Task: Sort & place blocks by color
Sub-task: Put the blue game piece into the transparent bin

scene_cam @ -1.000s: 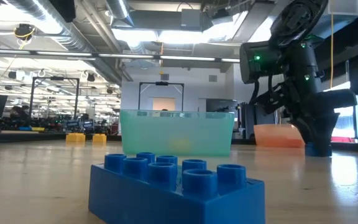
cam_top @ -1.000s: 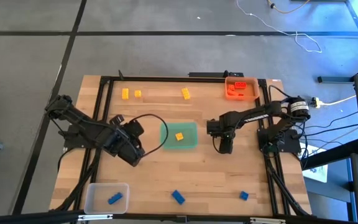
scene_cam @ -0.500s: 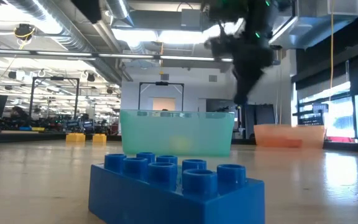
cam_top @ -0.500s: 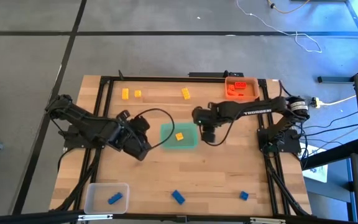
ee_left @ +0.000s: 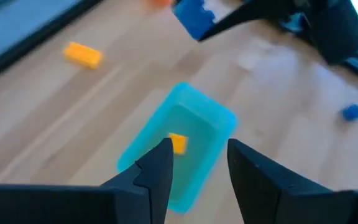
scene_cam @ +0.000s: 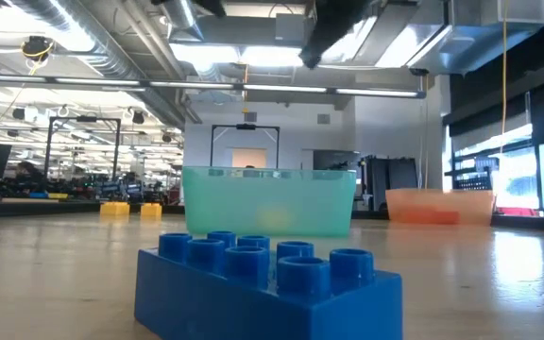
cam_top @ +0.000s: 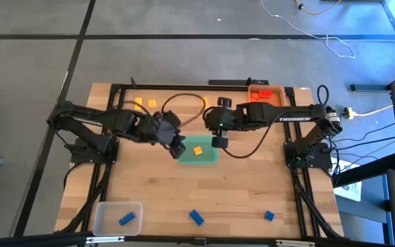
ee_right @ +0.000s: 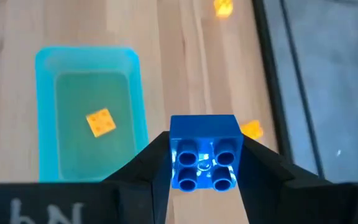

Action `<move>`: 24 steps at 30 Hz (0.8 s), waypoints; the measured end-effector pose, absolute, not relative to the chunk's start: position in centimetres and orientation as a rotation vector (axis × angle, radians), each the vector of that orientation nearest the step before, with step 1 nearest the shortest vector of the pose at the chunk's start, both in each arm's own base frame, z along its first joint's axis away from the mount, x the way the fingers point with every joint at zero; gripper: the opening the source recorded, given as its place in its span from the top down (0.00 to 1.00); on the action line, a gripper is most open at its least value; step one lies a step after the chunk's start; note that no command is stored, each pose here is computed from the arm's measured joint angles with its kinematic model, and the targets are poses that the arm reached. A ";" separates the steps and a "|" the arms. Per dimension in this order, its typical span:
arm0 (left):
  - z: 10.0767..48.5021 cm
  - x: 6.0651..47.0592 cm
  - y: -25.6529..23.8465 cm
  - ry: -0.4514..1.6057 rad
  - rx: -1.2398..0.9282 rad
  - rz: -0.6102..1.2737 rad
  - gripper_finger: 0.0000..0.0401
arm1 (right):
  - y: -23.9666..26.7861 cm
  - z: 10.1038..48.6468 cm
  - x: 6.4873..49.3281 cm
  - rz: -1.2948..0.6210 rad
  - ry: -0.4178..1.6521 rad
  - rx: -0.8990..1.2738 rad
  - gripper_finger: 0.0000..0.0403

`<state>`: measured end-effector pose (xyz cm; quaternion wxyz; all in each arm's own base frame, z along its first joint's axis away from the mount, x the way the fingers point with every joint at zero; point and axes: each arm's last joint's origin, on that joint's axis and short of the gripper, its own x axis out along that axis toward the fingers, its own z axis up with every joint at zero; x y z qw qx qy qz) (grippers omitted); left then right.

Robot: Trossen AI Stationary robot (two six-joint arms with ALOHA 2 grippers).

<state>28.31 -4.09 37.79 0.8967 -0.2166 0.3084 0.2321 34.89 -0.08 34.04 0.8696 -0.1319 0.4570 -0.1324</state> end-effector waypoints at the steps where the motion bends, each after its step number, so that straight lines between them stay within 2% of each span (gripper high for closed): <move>1: 38.1 28.3 -3.8 0.629 -0.467 0.452 0.64 | 0.2 34.5 34.9 -0.271 0.941 -0.296 0.66; 4: 38.8 28.9 -3.2 0.568 -0.531 0.377 0.64 | 0.9 35.4 34.9 -0.291 0.910 -0.352 0.66; 11: 39.3 29.3 -1.3 0.503 -0.599 0.405 0.64 | 2.1 35.6 34.8 -0.355 0.900 -0.444 0.66; 24: 40.6 30.1 0.8 0.359 -0.625 0.362 0.64 | 3.2 36.2 35.3 -0.385 0.802 -0.453 0.66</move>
